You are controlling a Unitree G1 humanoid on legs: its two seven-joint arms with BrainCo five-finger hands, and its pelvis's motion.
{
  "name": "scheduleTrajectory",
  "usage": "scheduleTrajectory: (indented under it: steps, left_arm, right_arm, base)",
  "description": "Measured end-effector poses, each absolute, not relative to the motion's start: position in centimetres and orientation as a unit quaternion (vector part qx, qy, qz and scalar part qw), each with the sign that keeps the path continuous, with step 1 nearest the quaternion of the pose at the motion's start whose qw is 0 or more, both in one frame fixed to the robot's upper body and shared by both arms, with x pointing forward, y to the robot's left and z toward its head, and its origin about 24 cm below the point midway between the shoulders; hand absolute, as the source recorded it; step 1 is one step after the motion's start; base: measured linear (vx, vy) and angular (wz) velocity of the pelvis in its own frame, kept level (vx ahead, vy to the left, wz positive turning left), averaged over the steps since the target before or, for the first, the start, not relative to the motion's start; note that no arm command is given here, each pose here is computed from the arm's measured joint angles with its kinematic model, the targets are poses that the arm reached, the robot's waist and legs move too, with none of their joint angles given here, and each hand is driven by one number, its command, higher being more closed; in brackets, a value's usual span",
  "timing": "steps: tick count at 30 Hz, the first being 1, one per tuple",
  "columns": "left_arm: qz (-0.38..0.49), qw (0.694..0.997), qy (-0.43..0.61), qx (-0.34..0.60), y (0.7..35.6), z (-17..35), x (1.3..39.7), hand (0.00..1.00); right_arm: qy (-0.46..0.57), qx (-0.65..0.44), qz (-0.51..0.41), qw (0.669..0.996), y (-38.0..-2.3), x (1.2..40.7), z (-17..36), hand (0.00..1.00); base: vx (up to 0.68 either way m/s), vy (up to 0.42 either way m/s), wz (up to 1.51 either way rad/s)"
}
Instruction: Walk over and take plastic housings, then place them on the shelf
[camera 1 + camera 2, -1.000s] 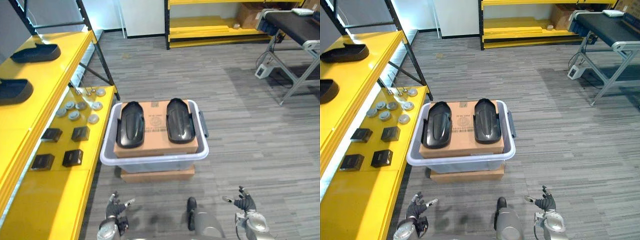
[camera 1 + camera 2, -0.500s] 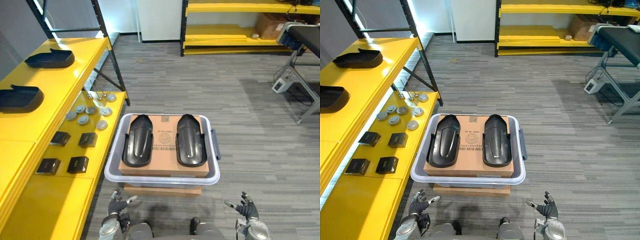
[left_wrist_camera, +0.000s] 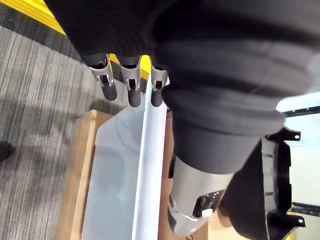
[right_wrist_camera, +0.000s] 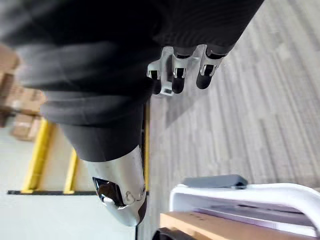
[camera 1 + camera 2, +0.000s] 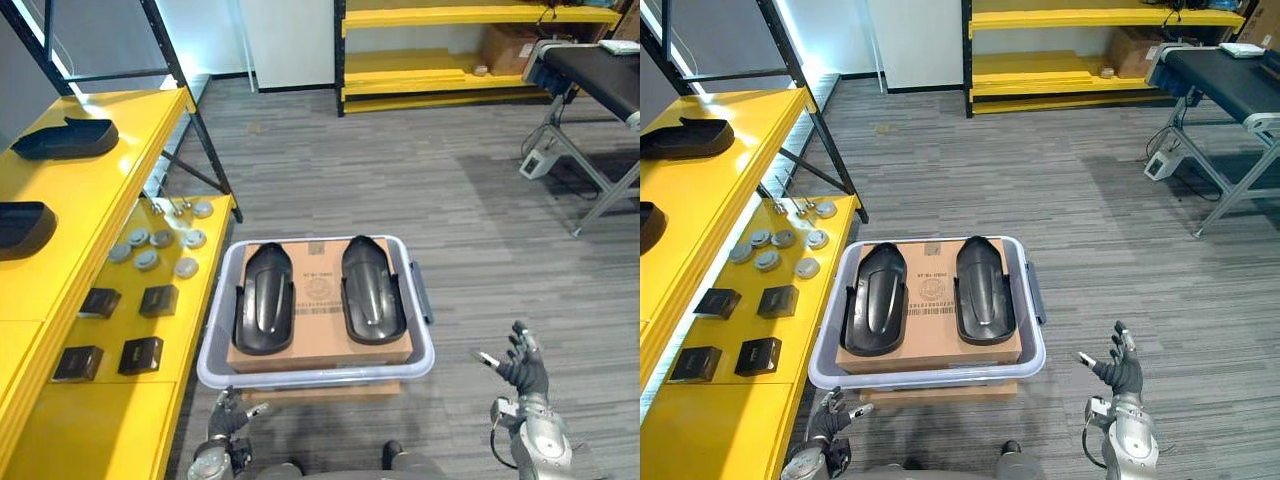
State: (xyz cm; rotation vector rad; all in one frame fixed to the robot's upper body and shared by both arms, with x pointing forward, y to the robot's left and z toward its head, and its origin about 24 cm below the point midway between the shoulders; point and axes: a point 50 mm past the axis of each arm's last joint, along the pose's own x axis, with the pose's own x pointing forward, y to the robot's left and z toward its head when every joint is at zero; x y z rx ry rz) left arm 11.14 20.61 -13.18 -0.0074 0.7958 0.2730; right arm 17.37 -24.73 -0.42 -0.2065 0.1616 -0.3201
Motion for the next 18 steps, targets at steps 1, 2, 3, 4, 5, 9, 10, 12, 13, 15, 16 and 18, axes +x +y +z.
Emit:
scheduleTrajectory:
  steps: [1, 2, 3, 4, 5, 9, 10, 12, 13, 15, 16, 18]
  left_arm:
    - [0.131, 0.913, 0.386, -0.004, 20.6, -13.2, 11.1, 0.0]
    - [0.131, 0.913, 0.386, -0.003, 20.6, -13.2, 11.2, 0.0]
    - [0.13, 0.913, 0.386, -0.003, 20.5, -13.2, 11.2, 0.0]
    - [0.13, 0.913, 0.386, -0.004, 20.5, -13.2, 11.2, 0.0]
    - [0.13, 0.913, 0.386, -0.004, 20.5, -13.2, 11.2, 0.0]
    - [0.128, 0.913, 0.386, -0.003, 20.5, -13.2, 11.2, 0.0]
    - [0.126, 0.914, 0.386, -0.003, 20.4, -13.2, 11.2, 0.0]
    - [0.122, 0.914, 0.387, -0.002, 20.2, -13.2, 11.2, 0.0]
    - [0.119, 0.914, 0.388, -0.002, 20.1, -13.2, 11.2, 0.0]
    - [0.118, 0.914, 0.388, -0.001, 20.0, -13.3, 11.2, 0.0]
    - [0.117, 0.915, 0.386, -0.001, 20.0, -13.2, 11.3, 0.0]
    - [0.116, 0.918, 0.38, -0.002, 20.0, -13.0, 11.5, 0.0]
  right_arm:
    - [0.082, -0.113, -0.148, 0.979, -24.3, 17.5, -0.5, 0.0]
    - [0.081, -0.117, -0.142, 0.98, -24.1, 17.6, -0.5, 0.0]
    - [0.078, -0.132, -0.132, 0.979, -23.7, 18.1, -0.3, 0.0]
    - [0.077, -0.137, -0.13, 0.979, -23.7, 18.2, -0.3, 0.0]
    - [0.075, -0.15, -0.124, 0.978, -23.4, 18.8, -0.1, 0.0]
    - [0.089, -0.204, -0.123, 0.967, -23.3, 20.4, -0.5, 0.0]
    - [0.101, -0.214, -0.127, 0.963, -23.3, 20.8, -1.0, 0.0]
    - [0.113, -0.228, -0.129, 0.959, -23.2, 21.4, -1.3, 0.0]
    - [0.121, -0.236, -0.133, 0.955, -23.2, 21.8, -1.6, 0.0]
    - [0.13, -0.245, -0.139, 0.951, -23.2, 22.5, -1.9, 0.0]
    - [0.136, -0.249, -0.145, 0.948, -23.2, 22.9, -2.1, 0.0]
    - [0.143, -0.253, -0.15, 0.945, -23.2, 23.5, -2.3, 0.0]
  base:
    - [0.0, -0.018, 0.12]
    - [0.01, -0.029, 0.2]
    - [0.02, -0.019, 0.15]
    - [0.0, -0.026, 0.12]
    - [0.0, -0.017, 0.07]
    - [-0.01, -0.019, 0.15]
    - [-0.01, -0.015, 0.17]
    - [-0.01, -0.016, 0.13]
    - [-0.01, -0.015, 0.14]
    - [-0.01, -0.009, 0.12]
    - [-0.01, -0.003, 0.09]
    - [-0.01, 0.001, 0.06]
